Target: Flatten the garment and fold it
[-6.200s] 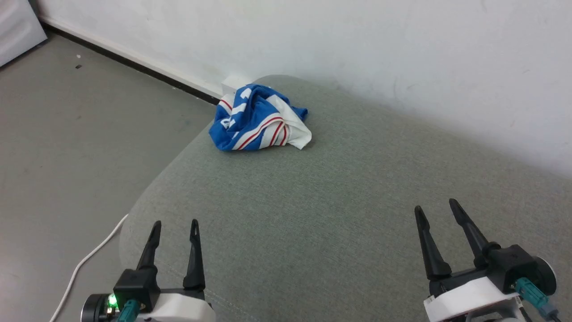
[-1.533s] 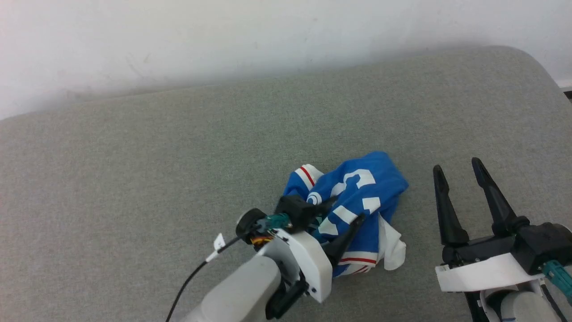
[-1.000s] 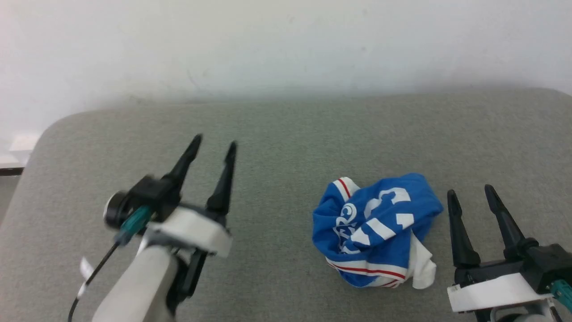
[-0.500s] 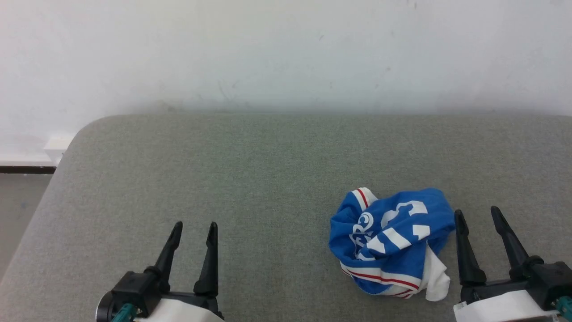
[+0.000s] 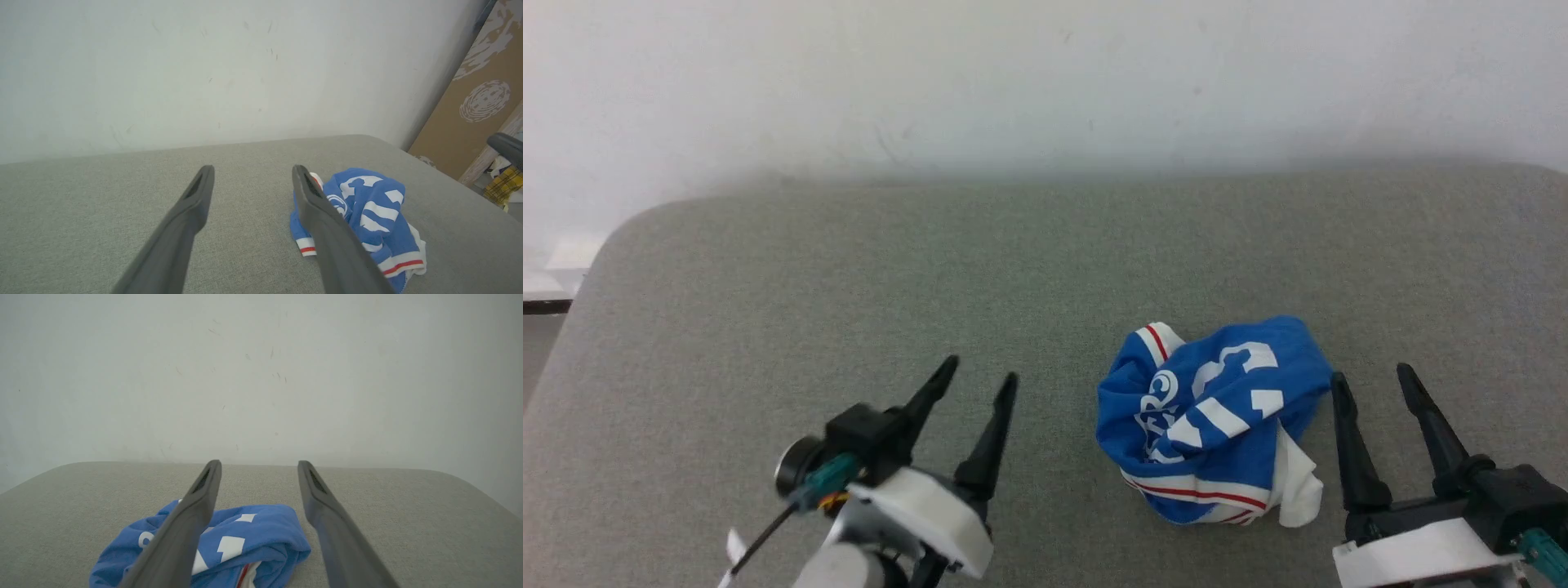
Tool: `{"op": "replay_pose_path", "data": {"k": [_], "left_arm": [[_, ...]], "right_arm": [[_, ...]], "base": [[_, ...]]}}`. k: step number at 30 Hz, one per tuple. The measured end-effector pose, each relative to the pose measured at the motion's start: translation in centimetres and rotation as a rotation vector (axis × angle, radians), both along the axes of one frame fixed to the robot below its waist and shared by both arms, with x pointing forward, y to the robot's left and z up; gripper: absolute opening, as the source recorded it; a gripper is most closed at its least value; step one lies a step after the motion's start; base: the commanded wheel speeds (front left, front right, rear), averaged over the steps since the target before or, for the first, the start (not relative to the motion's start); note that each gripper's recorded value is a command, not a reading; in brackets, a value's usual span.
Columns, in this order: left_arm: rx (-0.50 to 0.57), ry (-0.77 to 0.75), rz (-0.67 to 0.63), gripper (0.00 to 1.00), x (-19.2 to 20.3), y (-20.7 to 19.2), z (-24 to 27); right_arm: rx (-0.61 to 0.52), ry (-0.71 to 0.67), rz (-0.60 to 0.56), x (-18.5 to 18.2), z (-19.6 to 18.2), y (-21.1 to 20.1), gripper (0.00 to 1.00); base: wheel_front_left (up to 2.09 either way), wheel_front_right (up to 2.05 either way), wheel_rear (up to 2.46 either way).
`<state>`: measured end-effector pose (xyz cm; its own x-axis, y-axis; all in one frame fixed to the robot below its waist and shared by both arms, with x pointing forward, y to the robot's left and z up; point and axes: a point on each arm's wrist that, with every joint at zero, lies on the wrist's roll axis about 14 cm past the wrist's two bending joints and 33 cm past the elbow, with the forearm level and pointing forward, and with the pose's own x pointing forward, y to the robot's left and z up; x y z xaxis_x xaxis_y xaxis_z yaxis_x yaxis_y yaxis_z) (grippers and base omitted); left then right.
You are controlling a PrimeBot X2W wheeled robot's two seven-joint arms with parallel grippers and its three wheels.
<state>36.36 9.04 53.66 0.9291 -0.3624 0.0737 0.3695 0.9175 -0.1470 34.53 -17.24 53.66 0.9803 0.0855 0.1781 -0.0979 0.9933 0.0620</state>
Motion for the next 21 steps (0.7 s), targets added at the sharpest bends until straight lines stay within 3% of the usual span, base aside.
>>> {"op": "replay_pose_path", "data": {"k": [4,9,21], "left_arm": [[0.067,0.095,-0.164,1.00,2.8,-4.7,-0.4],[0.232,0.315,-0.356,1.00,4.8,-9.7,-4.2],[0.486,0.540,-0.517,1.00,9.7,-14.4,-10.6]], "right_arm": [[0.005,0.008,-0.011,0.7,-0.2,-0.3,1.00],[0.013,0.036,-0.057,1.2,-1.1,-1.7,1.00],[0.017,0.101,-0.188,1.1,-2.9,-5.8,1.00]], "base": [[0.00,0.00,0.00],[0.00,0.00,0.00],[0.00,0.00,0.00]]}}
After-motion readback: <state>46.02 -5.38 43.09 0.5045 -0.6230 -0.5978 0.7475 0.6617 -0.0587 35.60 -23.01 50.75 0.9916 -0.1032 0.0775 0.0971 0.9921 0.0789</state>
